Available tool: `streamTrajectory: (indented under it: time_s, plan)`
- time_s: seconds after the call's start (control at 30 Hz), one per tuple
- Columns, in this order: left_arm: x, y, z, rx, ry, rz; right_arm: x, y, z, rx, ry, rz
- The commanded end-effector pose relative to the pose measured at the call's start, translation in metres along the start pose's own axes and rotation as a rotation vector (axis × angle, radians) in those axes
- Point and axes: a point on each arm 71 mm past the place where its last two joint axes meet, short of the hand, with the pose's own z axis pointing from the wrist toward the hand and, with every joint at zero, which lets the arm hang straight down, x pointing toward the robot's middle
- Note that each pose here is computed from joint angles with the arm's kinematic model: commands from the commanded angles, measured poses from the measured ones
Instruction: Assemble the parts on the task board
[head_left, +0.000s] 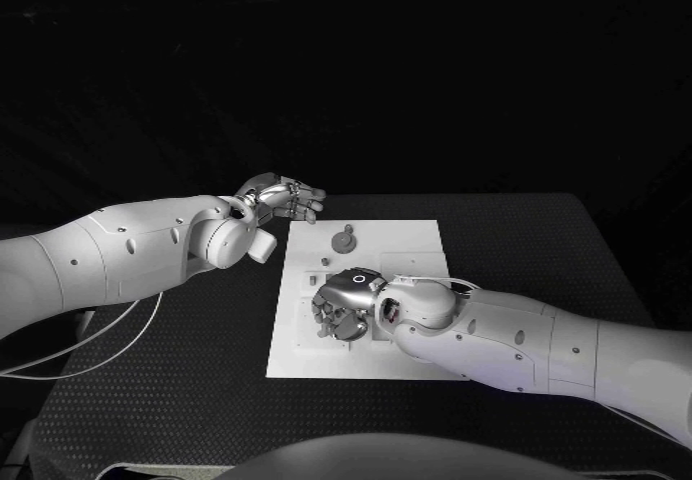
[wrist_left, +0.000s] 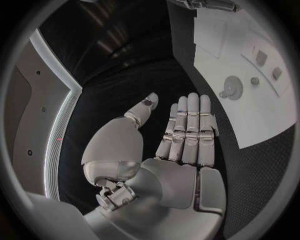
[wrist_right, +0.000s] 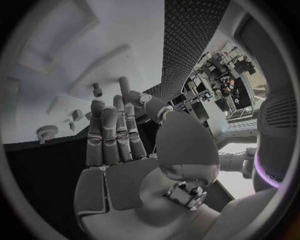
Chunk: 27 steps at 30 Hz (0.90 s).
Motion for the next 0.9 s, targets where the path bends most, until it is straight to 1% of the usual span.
streamTrajectory:
  time_s: [0.03,0.5,0.9]
  plan:
    - [0.0022,-0.0015,0.0005,0.006,0.015,-0.01,0.0038,0.0013,0.0001,-0.001,0.002,-0.012]
    - [0.0028,-0.0016,0.0007,0.006,0.016,-0.01,0.0034,0.0053,0.002,-0.005,-0.019,-0.024]
    - [0.0036,-0.0016,0.0007,0.004,0.02,-0.01,0.0051,0.0057,0.0031,0.002,0.002,-0.041]
